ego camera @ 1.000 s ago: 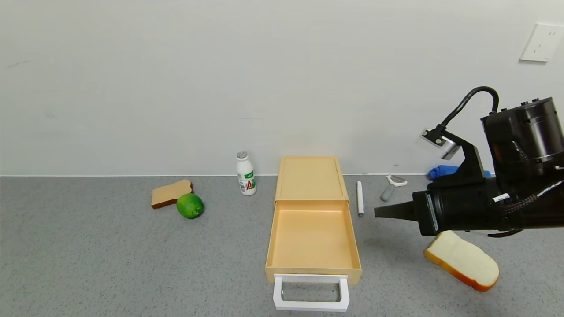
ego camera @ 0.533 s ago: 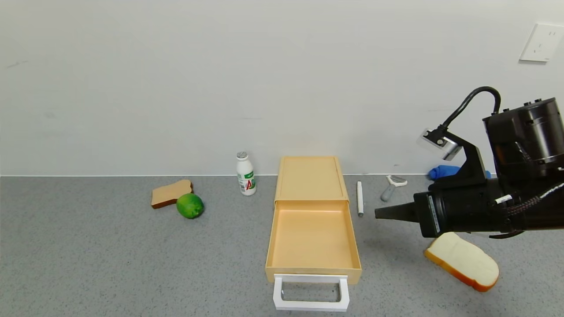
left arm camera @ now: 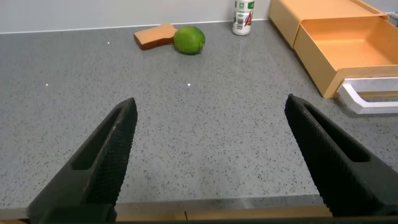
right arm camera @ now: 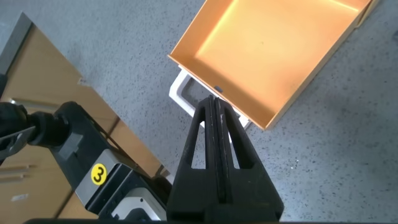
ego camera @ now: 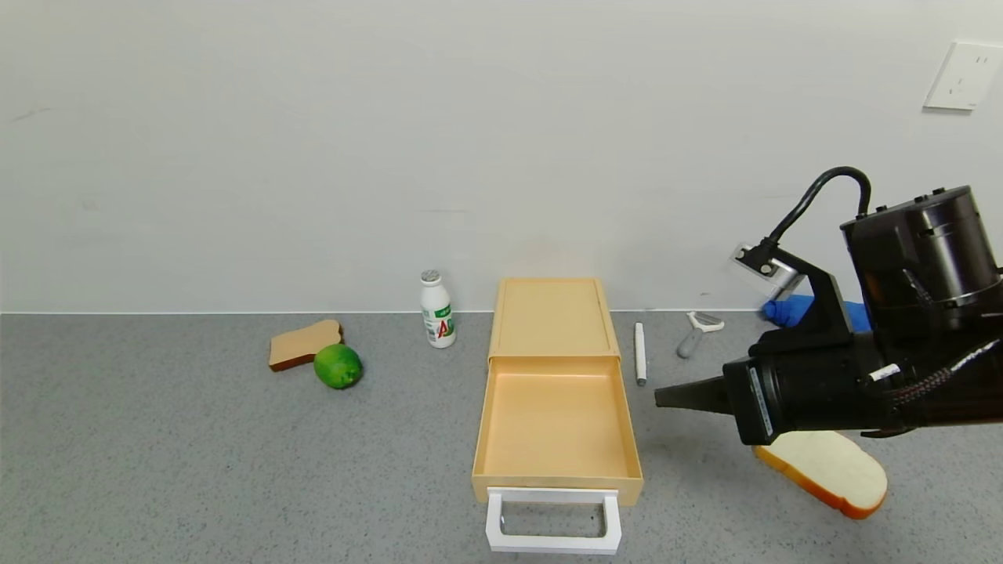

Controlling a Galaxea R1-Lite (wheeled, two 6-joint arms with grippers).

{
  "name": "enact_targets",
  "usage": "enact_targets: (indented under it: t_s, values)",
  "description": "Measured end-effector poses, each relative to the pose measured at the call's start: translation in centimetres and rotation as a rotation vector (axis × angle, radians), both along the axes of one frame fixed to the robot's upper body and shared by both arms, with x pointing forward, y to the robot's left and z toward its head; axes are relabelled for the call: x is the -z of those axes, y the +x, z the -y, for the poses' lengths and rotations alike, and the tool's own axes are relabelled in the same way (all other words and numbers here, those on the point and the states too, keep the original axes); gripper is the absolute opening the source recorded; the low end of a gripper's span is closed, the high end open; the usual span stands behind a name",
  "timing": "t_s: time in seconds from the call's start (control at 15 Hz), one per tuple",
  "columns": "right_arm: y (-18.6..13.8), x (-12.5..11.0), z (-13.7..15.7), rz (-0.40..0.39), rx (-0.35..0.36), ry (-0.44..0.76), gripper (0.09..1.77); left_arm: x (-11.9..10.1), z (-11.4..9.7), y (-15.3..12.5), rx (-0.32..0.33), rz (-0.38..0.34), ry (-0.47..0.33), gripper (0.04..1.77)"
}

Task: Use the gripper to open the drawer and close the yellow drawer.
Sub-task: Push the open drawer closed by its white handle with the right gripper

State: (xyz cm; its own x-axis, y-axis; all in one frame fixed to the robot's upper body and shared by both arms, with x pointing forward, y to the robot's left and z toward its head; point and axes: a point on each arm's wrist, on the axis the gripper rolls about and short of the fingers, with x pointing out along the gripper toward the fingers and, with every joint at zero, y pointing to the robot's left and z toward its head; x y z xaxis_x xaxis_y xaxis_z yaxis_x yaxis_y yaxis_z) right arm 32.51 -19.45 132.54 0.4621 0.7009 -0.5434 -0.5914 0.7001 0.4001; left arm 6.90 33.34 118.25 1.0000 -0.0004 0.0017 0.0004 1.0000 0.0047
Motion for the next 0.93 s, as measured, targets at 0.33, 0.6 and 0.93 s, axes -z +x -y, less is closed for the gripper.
enact_targets:
  t_s: [0.33,0.6,0.93]
  values:
    - [-2.0,1.3,-3.0,-0.029,-0.016,-0.068,0.11,0.0,0.0,0.0,0.0,0.0,0.0,1.72]
    - [-4.0,3.6,-5.8,-0.071,-0.047,-0.155,0.11,0.0,0.0,0.0,0.0,0.0,0.0,1.72]
    - [-5.2,7.4,-8.8,-0.115,-0.074,-0.236,0.11,0.0,0.0,0.0,0.0,0.0,0.0,1.72]
